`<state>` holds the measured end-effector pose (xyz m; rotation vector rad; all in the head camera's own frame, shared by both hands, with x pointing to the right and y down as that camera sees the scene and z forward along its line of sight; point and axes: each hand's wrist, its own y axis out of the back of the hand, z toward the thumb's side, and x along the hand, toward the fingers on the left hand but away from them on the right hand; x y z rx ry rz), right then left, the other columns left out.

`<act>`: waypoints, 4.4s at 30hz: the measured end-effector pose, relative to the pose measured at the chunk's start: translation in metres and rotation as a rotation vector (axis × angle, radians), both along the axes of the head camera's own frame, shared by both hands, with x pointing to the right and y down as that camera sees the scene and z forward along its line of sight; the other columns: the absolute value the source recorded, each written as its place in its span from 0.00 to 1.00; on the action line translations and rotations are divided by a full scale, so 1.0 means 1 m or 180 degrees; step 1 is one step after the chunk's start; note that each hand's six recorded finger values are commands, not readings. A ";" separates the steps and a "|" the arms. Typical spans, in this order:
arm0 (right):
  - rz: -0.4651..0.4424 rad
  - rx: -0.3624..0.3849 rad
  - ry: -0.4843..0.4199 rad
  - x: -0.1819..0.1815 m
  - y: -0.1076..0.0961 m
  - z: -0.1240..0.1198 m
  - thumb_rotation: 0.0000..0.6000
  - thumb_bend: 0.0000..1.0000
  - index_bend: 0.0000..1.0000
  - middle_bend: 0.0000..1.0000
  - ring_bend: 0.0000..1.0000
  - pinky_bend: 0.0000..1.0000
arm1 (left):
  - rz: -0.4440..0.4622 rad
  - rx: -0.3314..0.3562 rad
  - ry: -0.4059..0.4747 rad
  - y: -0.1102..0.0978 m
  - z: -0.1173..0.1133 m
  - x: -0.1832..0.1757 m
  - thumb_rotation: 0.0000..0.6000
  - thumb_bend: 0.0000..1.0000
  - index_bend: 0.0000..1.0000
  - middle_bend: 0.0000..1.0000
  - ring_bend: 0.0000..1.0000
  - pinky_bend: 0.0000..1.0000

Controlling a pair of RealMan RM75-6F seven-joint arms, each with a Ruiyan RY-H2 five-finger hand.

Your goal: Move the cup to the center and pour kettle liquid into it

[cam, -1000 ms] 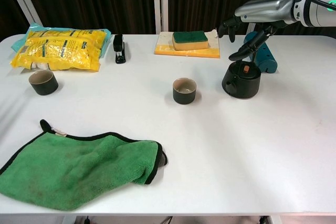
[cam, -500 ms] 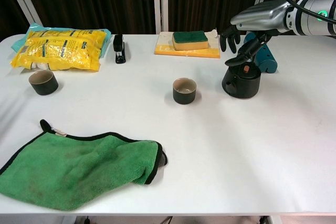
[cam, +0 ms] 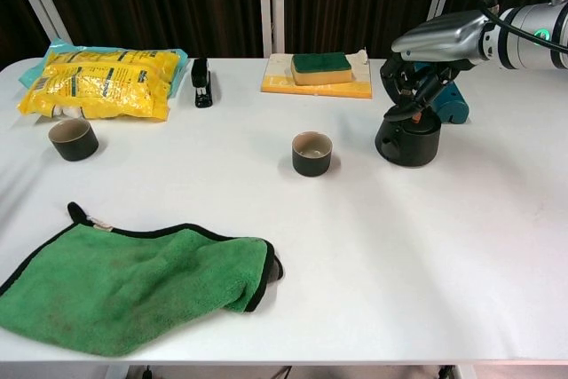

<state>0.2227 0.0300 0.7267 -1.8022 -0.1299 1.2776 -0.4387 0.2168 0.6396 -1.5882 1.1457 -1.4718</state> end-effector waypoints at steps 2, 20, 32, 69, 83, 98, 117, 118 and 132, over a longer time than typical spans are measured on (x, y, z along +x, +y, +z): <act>-0.0003 -0.0006 0.0016 0.001 0.001 0.001 0.41 0.20 0.52 0.54 0.41 0.00 | -0.0003 -0.0002 0.0000 0.000 0.000 -0.001 1.00 0.13 0.14 0.13 0.15 0.25; -0.0018 -0.0042 0.0101 0.008 0.004 0.005 0.40 0.19 0.67 0.65 0.51 0.00 | 0.0001 -0.0024 -0.0004 0.001 0.003 -0.001 1.00 0.13 0.14 0.13 0.15 0.25; 0.0018 -0.0131 0.0139 0.010 0.004 0.005 0.40 0.18 0.88 0.82 0.66 0.00 | -0.0004 -0.0024 -0.0006 0.001 0.003 -0.002 1.00 0.13 0.14 0.13 0.15 0.25; 0.0374 0.0087 -0.0253 0.017 0.005 -0.010 0.41 0.26 1.00 1.00 0.95 0.42 | -0.0020 -0.0080 0.0016 0.003 0.008 -0.005 1.00 0.13 0.15 0.13 0.15 0.25; 0.0428 0.0125 -0.0380 0.020 0.005 -0.018 0.41 0.39 1.00 1.00 0.96 0.43 | -0.0031 -0.0079 0.0030 0.004 0.009 -0.005 1.00 0.13 0.15 0.13 0.15 0.25; 0.0381 0.0123 -0.0407 0.017 0.005 -0.027 0.61 0.49 1.00 1.00 0.95 0.45 | -0.0027 -0.0082 0.0040 0.004 0.010 -0.005 1.00 0.13 0.16 0.13 0.15 0.25; 0.0418 0.0089 -0.0407 0.023 0.006 -0.028 0.85 0.61 1.00 1.00 0.94 0.45 | -0.0010 -0.0080 0.0034 0.003 0.010 -0.003 1.00 0.13 0.16 0.13 0.15 0.25; 0.0421 0.0093 -0.0405 0.023 0.006 -0.028 0.85 0.61 1.00 1.00 0.94 0.45 | -0.0011 -0.0079 0.0033 0.003 0.010 -0.003 1.00 0.13 0.16 0.13 0.15 0.25; 0.0499 0.0114 -0.0544 0.022 0.005 -0.029 0.86 0.61 1.00 1.00 0.94 0.46 | -0.0040 -0.0093 0.0016 0.004 0.010 -0.006 1.00 0.13 0.16 0.13 0.15 0.25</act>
